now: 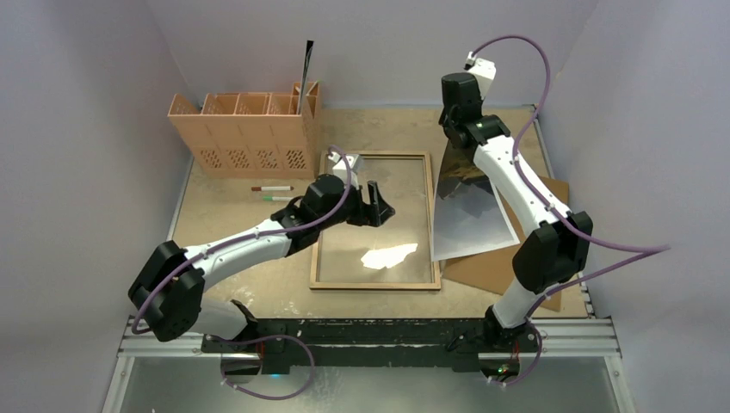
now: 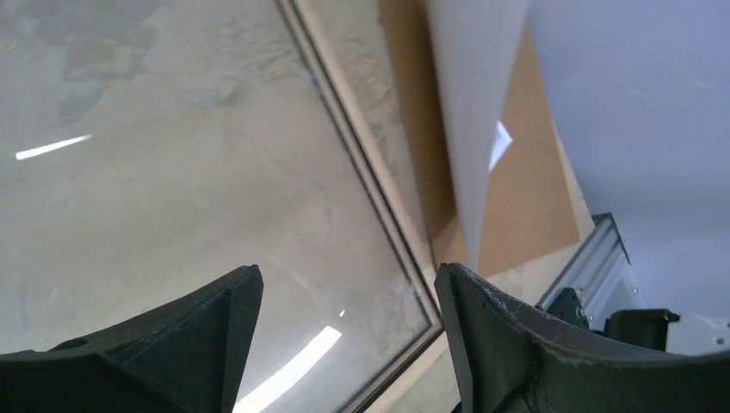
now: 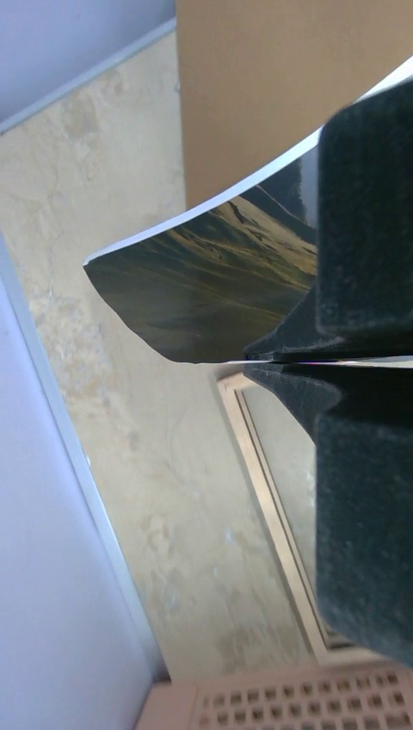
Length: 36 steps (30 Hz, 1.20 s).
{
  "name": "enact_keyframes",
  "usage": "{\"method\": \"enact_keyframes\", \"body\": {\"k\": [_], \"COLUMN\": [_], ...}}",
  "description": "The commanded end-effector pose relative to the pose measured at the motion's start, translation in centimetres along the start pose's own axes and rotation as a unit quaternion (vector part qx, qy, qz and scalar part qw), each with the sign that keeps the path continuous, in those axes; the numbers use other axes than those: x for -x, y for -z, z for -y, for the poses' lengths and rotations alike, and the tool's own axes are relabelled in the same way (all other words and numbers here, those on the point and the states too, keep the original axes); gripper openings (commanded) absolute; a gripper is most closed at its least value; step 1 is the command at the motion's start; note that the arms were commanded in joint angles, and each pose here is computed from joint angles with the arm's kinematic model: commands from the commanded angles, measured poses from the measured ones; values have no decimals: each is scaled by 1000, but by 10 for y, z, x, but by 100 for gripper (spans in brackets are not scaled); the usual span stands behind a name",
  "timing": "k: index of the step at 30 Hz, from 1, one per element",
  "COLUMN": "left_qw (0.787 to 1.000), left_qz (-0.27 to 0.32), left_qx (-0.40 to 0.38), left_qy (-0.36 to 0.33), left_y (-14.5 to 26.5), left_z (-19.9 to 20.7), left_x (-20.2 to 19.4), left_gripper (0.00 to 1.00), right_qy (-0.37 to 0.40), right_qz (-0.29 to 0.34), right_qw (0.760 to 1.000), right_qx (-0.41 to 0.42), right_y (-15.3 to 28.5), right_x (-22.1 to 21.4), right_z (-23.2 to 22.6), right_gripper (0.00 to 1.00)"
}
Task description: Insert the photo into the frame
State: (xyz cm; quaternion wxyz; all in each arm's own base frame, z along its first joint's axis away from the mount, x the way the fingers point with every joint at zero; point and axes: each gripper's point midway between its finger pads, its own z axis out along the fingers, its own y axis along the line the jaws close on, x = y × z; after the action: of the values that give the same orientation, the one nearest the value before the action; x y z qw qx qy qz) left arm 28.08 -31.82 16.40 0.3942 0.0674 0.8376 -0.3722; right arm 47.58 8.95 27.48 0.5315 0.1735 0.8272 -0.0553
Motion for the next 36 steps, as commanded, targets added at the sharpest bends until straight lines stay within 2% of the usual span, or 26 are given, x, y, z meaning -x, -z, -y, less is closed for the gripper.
{"method": "enact_keyframes", "body": {"k": [1, 3, 7, 14, 19, 23, 32, 36], "left_qw": [991, 985, 982, 979, 982, 981, 979, 983], "left_qz": [82, 96, 127, 185, 164, 157, 162, 140], "left_qx": [-85, -101, -80, -58, -75, -111, -124, -116], "left_qy": [-69, -99, -117, -71, -51, -23, 8, 4], "left_y": [1, -2, -22, -51, -77, -77, -74, -89], "left_z": [70, 93, 107, 117, 134, 149, 151, 152], "left_x": [43, 45, 53, 81, 81, 79, 71, 60], "left_gripper": [78, 78, 78, 75, 73, 73, 71, 69], "right_qy": [-43, -50, -63, -82, -90, -91, -95, -101], "right_qz": [-11, -13, -11, -6, -3, -2, 3, 5], "right_qw": [998, 997, 996, 993, 992, 992, 992, 991], "right_qx": [45, 51, 63, 83, 92, 88, 83, 89], "right_y": [18, 23, 33, 52, 61, 61, 61, 65], "right_x": [4, 5, 10, 16, 18, 16, 19, 21], "right_z": [-11, -11, -10, -6, -3, 0, 1, 1], "right_gripper": [0, 0, 0, 0, 0, 0, 0, 0]}}
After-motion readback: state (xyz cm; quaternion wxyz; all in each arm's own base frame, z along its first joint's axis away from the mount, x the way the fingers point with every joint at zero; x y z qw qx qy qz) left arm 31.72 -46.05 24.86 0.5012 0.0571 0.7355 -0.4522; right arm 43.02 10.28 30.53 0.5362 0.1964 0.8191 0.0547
